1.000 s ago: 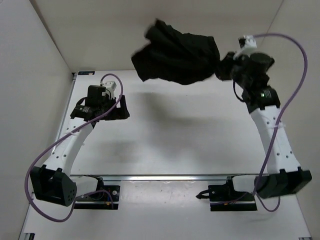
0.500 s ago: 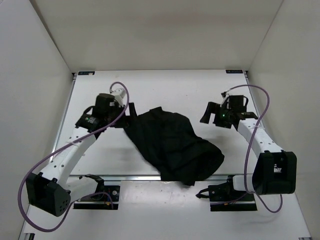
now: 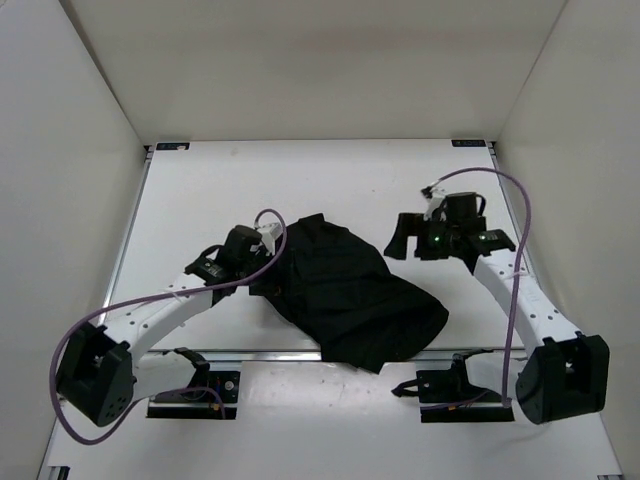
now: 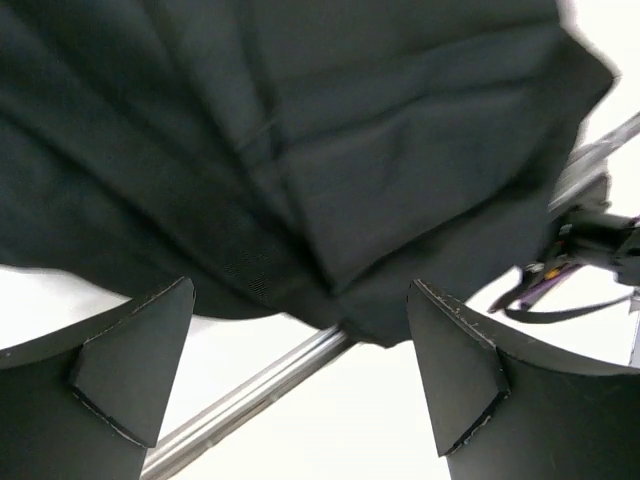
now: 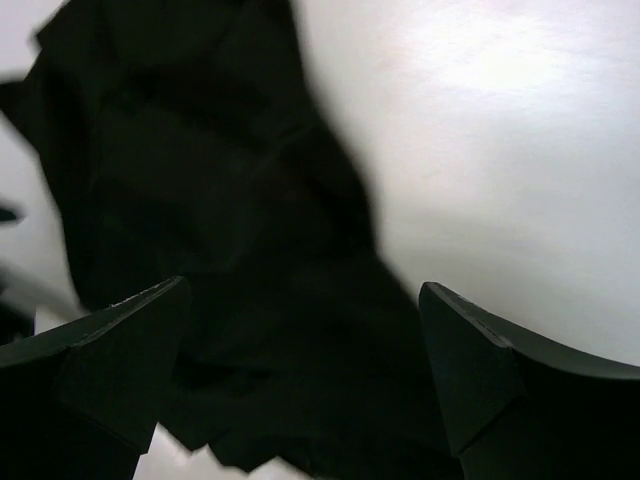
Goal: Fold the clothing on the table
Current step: Move the skirt to the center of the board, then flatten the skirt out, then fold the skirt
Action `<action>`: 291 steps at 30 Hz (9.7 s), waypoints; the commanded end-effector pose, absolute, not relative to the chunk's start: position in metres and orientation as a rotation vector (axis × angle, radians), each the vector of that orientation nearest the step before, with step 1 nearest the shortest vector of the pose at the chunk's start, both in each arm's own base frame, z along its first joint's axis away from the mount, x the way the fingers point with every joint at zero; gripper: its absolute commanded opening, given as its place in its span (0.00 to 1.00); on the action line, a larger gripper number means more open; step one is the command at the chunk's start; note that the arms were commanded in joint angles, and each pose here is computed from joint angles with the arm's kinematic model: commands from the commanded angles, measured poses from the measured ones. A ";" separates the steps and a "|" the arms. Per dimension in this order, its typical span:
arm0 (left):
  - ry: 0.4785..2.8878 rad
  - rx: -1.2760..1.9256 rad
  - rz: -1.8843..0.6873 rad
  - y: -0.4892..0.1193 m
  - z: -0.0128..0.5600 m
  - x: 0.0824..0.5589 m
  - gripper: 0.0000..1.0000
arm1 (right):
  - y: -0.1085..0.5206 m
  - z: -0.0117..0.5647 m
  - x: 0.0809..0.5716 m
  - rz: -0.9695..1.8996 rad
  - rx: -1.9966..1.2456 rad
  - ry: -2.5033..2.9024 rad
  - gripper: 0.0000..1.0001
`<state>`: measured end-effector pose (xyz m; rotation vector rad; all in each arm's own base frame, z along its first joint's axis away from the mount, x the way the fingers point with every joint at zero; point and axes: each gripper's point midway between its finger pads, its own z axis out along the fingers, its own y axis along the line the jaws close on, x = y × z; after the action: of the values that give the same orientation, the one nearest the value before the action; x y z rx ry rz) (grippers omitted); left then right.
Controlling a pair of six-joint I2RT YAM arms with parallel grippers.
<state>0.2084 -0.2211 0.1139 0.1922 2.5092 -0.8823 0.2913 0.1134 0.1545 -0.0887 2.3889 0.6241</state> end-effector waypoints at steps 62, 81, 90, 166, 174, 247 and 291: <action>2.670 -0.382 -0.502 -0.139 -0.001 0.380 0.00 | 0.256 0.155 0.363 0.257 -0.760 2.015 0.00; 2.602 -0.175 -0.458 -0.140 0.051 0.410 0.00 | 0.032 0.141 0.373 0.199 0.141 2.158 0.86; 2.519 -0.045 -0.531 -0.164 0.116 0.401 0.61 | 0.041 0.100 0.330 0.255 0.030 2.230 0.88; 2.673 -0.211 -0.609 -0.169 0.019 0.250 0.35 | 0.150 0.032 0.252 0.720 -0.051 2.613 0.42; 2.683 -0.194 -0.599 -0.169 0.020 0.255 0.00 | 0.158 0.031 0.267 0.727 -0.072 2.610 0.00; 2.370 0.166 -0.360 -0.155 0.195 0.322 0.00 | 0.089 0.195 0.318 0.575 -0.090 2.273 0.00; 2.527 -0.031 -0.394 -0.138 0.086 0.291 0.65 | 0.093 0.077 0.273 0.525 0.074 2.544 0.86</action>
<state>0.3171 -0.1510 0.1292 0.0308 2.4308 -0.4629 0.2963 0.1116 0.1026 -0.0073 2.4454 0.6206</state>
